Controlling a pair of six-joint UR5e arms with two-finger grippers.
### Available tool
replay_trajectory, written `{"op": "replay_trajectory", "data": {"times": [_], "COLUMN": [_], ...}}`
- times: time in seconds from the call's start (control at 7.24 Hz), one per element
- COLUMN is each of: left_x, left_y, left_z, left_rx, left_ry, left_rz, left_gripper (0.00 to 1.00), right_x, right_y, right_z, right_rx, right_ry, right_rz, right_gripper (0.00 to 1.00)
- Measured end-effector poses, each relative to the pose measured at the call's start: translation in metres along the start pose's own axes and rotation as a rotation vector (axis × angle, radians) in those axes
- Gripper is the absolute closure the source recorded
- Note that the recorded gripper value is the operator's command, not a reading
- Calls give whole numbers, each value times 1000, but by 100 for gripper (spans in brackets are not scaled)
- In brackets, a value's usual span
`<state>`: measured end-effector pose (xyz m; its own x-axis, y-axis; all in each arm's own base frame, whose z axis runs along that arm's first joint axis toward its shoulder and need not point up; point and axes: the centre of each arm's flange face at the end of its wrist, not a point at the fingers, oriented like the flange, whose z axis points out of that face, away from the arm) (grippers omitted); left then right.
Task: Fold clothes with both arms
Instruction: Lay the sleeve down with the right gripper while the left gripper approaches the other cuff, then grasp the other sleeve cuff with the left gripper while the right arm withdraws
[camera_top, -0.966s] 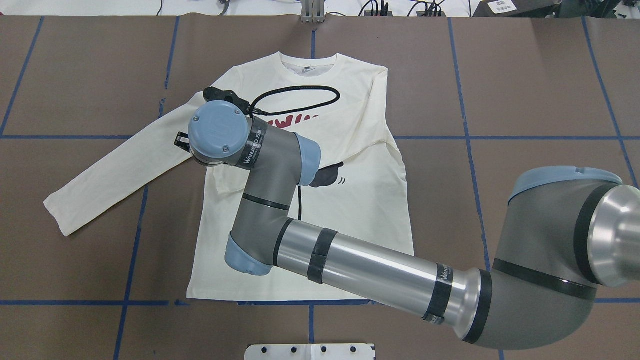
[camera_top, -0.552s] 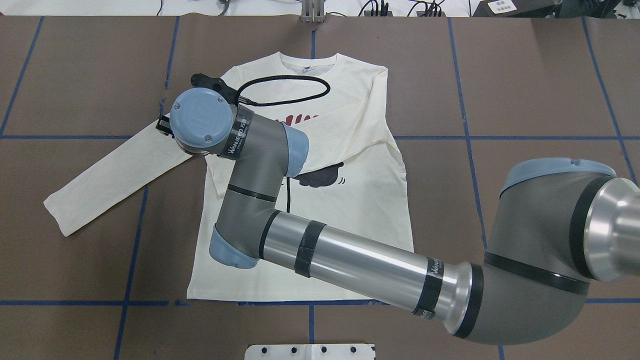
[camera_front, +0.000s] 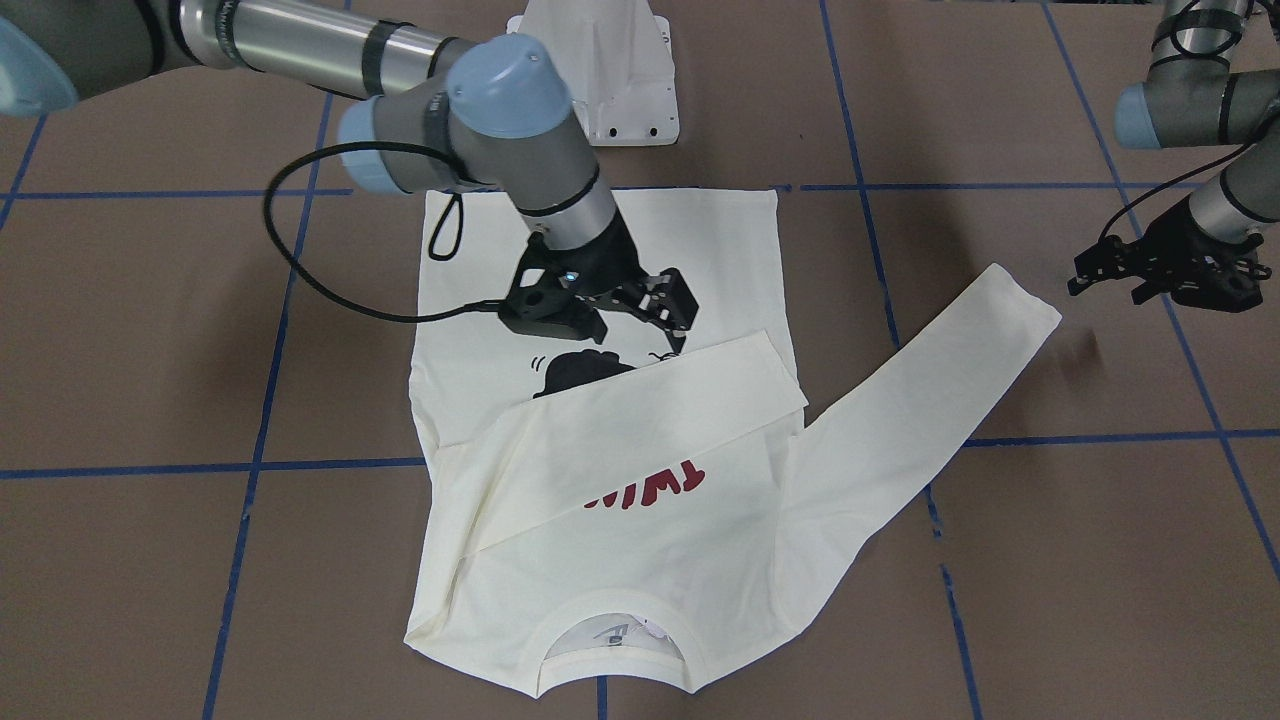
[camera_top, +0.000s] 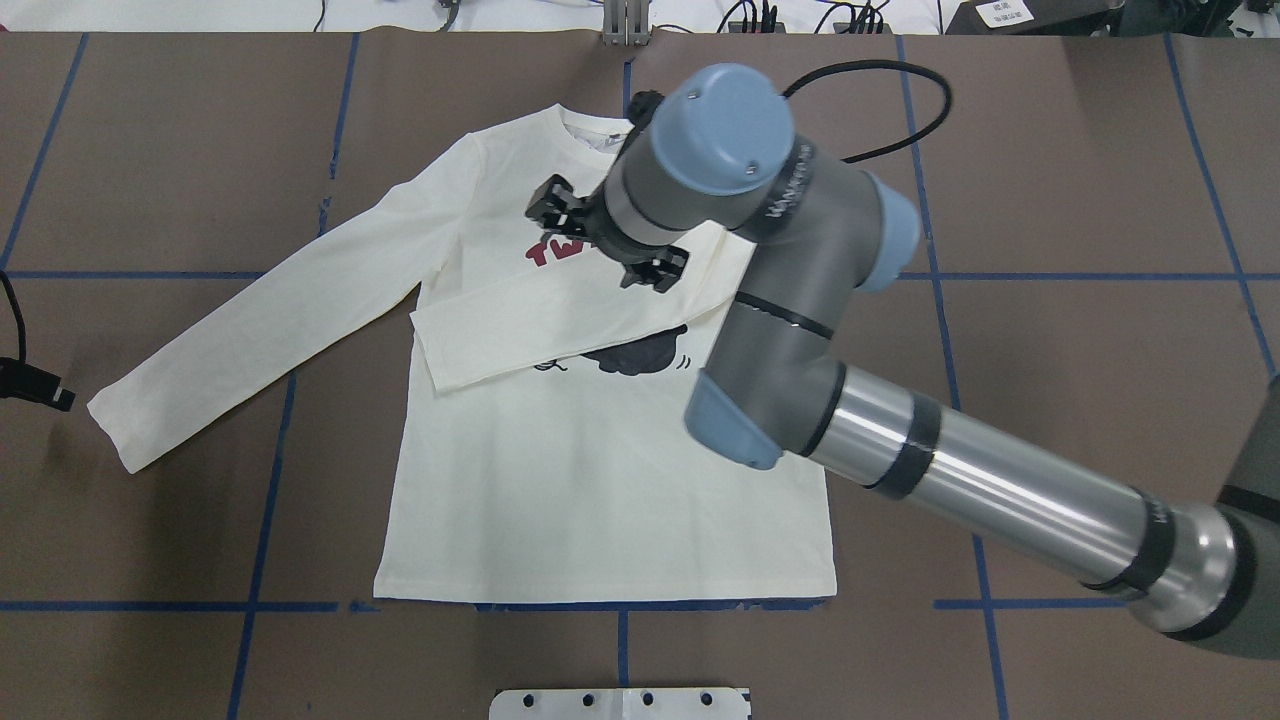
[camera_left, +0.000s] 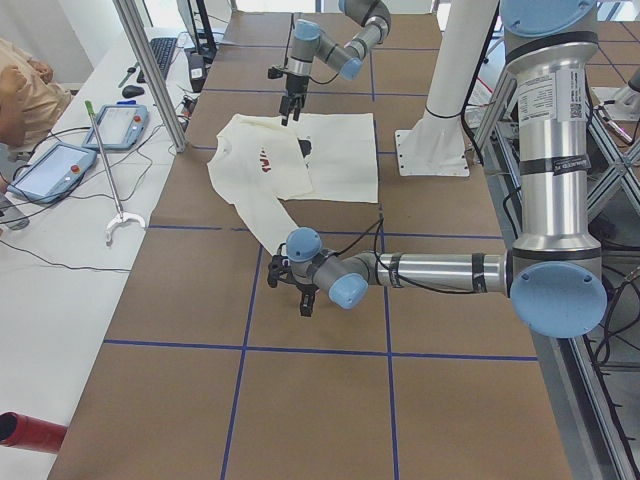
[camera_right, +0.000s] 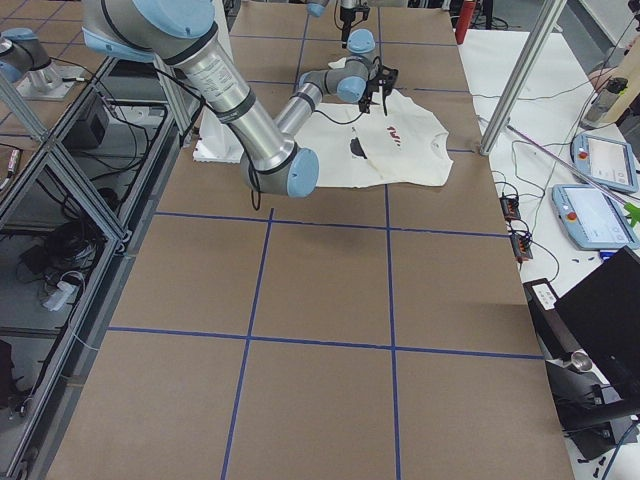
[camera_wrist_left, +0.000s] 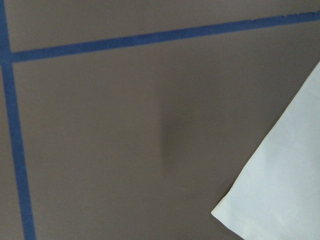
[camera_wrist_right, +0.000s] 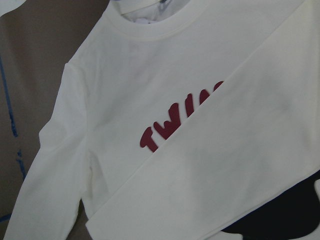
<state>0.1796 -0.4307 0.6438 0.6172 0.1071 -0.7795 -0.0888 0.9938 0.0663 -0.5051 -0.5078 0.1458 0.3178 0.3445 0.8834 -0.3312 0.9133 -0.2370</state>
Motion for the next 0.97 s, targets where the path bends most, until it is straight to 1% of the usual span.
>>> {"op": "replay_trajectory", "data": {"times": [0.14, 0.28, 0.41, 0.55, 0.83, 0.97], "left_x": [11, 19, 24, 27, 34, 34], "left_y": [3, 3, 2, -1, -11, -14], "left_z": [11, 16, 19, 20, 22, 24], "left_rx": [-19, -28, -29, -26, -15, -14], "left_ry": [9, 14, 16, 14, 12, 11], "left_rz": [-9, -6, 3, 10, 22, 22], "left_gripper": [14, 15, 15, 18, 28, 32], "right_x": [43, 68, 80, 86, 95, 99], "right_y": [-21, -30, -34, -36, -38, -39], "right_z": [-23, -34, -39, -40, -39, -38], "right_rx": [-12, -14, -11, -9, -4, -2], "right_ry": [9, 19, 24, 28, 38, 43], "right_rz": [-9, -22, -27, -29, -25, -23], "right_gripper": [1, 1, 1, 1, 1, 1]}}
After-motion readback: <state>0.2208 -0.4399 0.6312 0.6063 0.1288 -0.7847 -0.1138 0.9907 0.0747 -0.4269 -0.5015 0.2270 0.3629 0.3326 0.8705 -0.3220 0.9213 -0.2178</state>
